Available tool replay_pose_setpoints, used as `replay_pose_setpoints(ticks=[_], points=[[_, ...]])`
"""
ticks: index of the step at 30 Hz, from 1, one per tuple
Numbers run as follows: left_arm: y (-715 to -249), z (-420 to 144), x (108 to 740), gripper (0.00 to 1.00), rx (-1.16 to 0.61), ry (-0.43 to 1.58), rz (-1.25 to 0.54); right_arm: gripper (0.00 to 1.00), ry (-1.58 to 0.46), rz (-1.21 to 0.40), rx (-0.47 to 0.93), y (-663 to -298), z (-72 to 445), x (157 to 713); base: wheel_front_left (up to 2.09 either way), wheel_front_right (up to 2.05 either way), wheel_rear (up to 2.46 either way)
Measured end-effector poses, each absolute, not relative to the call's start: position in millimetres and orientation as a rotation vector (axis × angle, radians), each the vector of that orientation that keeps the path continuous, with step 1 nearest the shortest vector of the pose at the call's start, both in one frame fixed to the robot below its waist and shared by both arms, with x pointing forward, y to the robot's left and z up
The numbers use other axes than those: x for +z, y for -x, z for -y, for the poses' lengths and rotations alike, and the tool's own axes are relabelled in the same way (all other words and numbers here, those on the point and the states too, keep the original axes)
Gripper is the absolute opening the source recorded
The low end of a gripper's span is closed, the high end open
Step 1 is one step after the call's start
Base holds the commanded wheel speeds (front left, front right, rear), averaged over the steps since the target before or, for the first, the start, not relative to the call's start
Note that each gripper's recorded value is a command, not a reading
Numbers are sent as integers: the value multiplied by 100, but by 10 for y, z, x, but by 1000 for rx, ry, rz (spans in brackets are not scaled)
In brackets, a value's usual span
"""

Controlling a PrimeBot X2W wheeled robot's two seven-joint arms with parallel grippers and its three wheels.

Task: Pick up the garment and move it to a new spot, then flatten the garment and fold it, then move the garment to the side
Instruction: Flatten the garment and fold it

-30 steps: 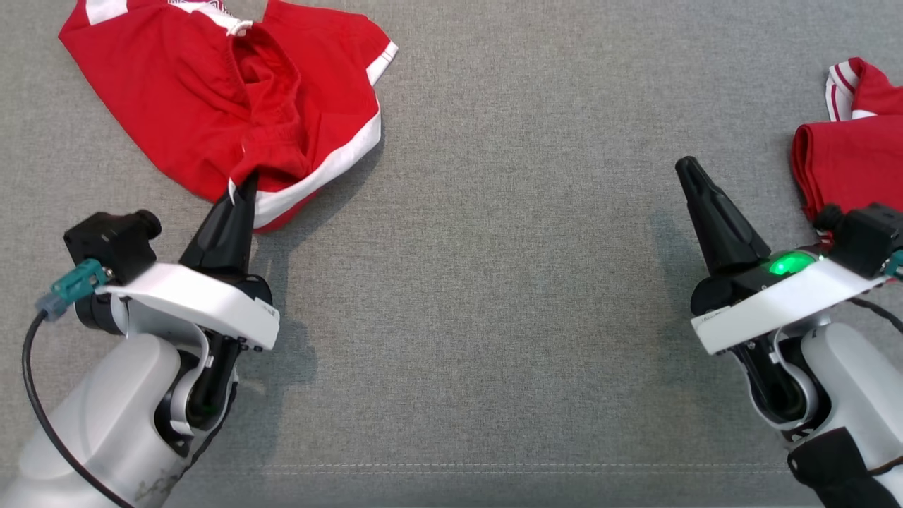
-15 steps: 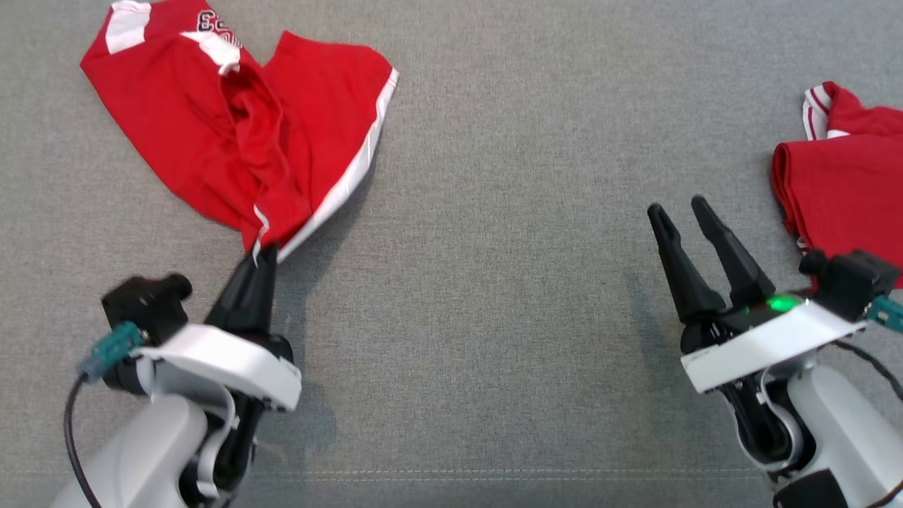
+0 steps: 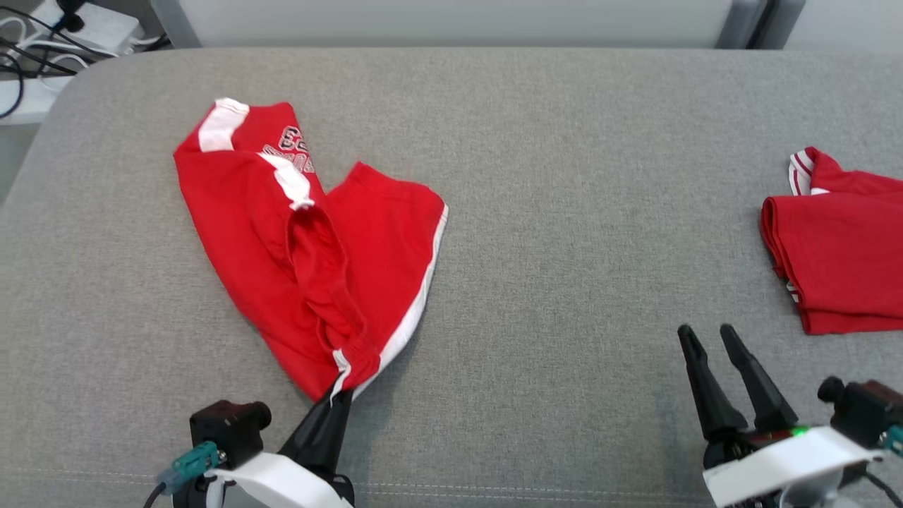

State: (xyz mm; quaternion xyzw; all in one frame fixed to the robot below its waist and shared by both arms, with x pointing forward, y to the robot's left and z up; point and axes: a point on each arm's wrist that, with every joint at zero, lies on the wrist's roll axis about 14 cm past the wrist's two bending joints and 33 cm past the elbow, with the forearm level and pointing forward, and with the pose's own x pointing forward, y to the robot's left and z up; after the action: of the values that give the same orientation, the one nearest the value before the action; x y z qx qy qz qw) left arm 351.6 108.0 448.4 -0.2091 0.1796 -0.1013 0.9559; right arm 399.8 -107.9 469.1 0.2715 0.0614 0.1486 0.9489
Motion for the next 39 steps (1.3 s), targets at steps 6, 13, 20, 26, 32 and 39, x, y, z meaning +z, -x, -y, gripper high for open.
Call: replay_pose_setpoints(ticks=[6,13,20,26,32,39], points=[[-3361,-1112,4539,0,-184,440,-366,100,-538,-153,276,-3751,1095,4682,0,0,0],[-3333,-1162,4589,0,-172,445,-350,100,-482,-157,306,-3734,1043,4758,0,0,0],[-3292,-1349,4558,0,-89,474,-346,100,-196,-115,556,-4225,616,4970,0,0,0],[-3278,-1437,4493,0,-32,516,-337,100,67,-183,796,-4554,91,4764,0,0,0],[-3363,-1512,4466,0,-8,526,-311,100,194,-276,962,-4705,-320,4442,0,0,0],[-3408,-1569,4412,0,21,538,-299,100,272,-369,1064,-4781,-600,4097,0,0,0]])
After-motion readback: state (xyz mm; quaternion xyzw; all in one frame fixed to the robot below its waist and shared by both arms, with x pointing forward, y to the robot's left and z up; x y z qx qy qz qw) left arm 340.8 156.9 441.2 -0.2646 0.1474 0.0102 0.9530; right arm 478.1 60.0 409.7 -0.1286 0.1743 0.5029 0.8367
